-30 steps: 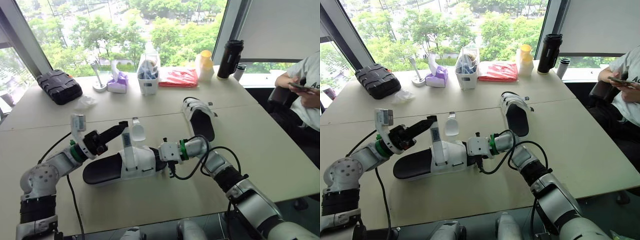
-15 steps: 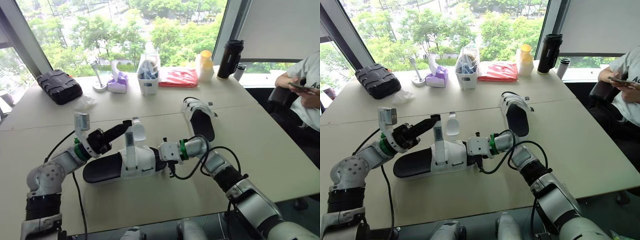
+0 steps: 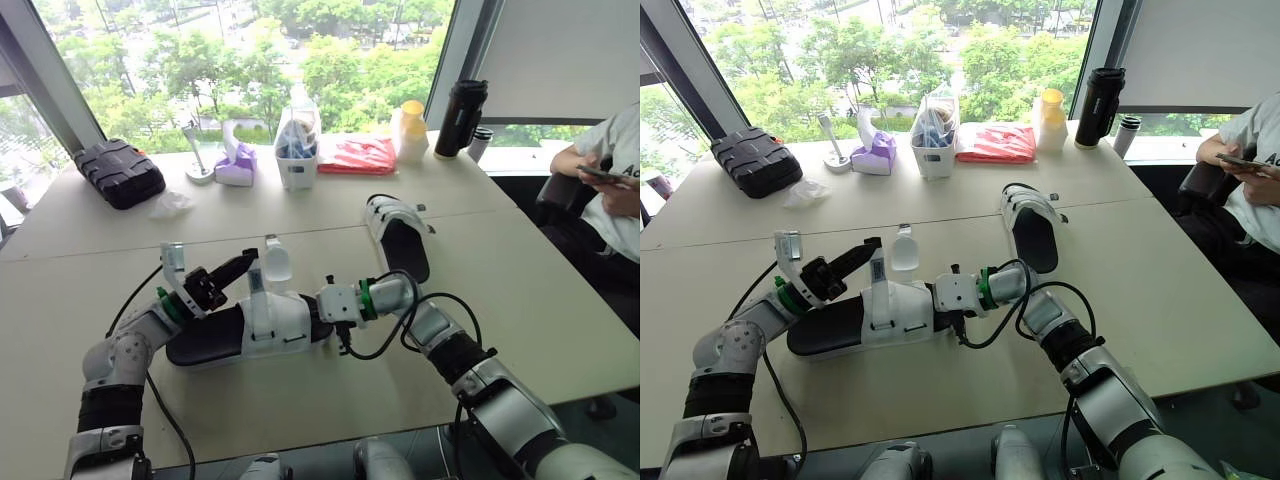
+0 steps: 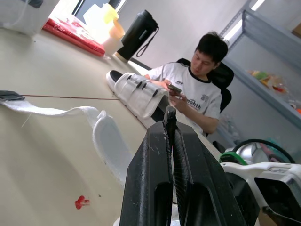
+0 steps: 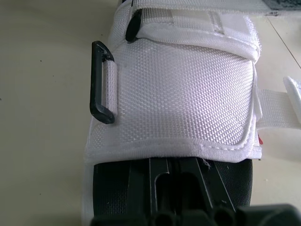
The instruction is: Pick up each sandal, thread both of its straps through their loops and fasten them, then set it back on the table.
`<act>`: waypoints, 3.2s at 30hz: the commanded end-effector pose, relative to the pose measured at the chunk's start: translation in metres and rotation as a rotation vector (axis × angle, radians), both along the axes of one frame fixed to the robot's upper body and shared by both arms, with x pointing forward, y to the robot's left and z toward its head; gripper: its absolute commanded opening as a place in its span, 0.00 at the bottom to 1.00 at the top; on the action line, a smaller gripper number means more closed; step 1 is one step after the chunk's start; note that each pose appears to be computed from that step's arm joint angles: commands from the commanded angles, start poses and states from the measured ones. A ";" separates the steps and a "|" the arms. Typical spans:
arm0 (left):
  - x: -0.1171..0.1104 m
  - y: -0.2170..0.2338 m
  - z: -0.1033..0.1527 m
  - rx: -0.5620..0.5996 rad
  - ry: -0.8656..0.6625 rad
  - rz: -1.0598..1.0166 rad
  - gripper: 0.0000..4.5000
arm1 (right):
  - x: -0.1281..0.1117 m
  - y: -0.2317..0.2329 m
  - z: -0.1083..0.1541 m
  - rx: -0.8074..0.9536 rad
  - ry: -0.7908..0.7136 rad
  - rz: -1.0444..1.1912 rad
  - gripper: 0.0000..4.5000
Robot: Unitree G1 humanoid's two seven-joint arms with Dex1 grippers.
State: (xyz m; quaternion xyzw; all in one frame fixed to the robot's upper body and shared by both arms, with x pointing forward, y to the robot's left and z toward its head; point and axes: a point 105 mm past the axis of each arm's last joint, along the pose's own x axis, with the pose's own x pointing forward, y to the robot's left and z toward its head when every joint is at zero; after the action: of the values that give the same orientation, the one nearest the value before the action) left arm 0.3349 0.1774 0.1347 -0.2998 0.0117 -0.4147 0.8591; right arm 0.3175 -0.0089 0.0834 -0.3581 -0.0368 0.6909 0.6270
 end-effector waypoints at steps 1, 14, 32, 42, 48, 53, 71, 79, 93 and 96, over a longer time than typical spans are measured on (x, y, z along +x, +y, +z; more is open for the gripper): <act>0.005 0.004 -0.001 0.063 0.003 0.032 0.02 | -0.004 -0.011 -0.029 -0.111 0.058 -0.029 0.00; -0.010 0.006 -0.044 0.299 0.175 0.003 0.02 | -0.004 -0.010 -0.031 -0.113 0.055 -0.026 0.00; -0.013 0.004 -0.062 0.663 0.276 -0.125 0.02 | -0.003 -0.009 -0.030 -0.105 0.054 -0.033 0.00; -0.011 0.011 -0.065 0.745 0.254 -0.084 0.02 | -0.002 -0.008 -0.030 -0.106 0.054 -0.034 0.00; -0.007 0.012 -0.063 0.750 0.234 -0.030 0.02 | -0.003 -0.008 -0.030 -0.105 0.054 -0.032 0.00; -0.008 0.005 -0.058 0.656 0.221 -0.047 0.08 | -0.003 -0.007 -0.030 -0.105 0.056 -0.030 0.00; 0.018 0.037 -0.043 0.729 0.113 0.198 0.96 | -0.005 -0.006 -0.031 -0.100 0.058 -0.027 0.00; 0.026 0.022 0.020 0.194 -0.003 0.171 0.96 | -0.005 -0.005 -0.031 -0.101 0.057 -0.027 0.00; 0.028 -0.007 -0.013 0.198 0.209 -0.021 0.96 | -0.003 -0.006 -0.030 -0.100 0.052 -0.038 0.00; 0.030 -0.014 -0.011 0.135 0.240 -0.069 0.96 | -0.002 -0.007 -0.031 -0.103 0.050 -0.042 0.00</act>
State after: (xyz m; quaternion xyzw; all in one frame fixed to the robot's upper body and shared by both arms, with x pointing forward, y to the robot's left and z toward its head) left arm 0.3620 0.1662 0.1100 -0.2788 0.1690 -0.3862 0.8629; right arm 0.3173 -0.0056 0.0814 -0.3609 -0.0389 0.6869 0.6296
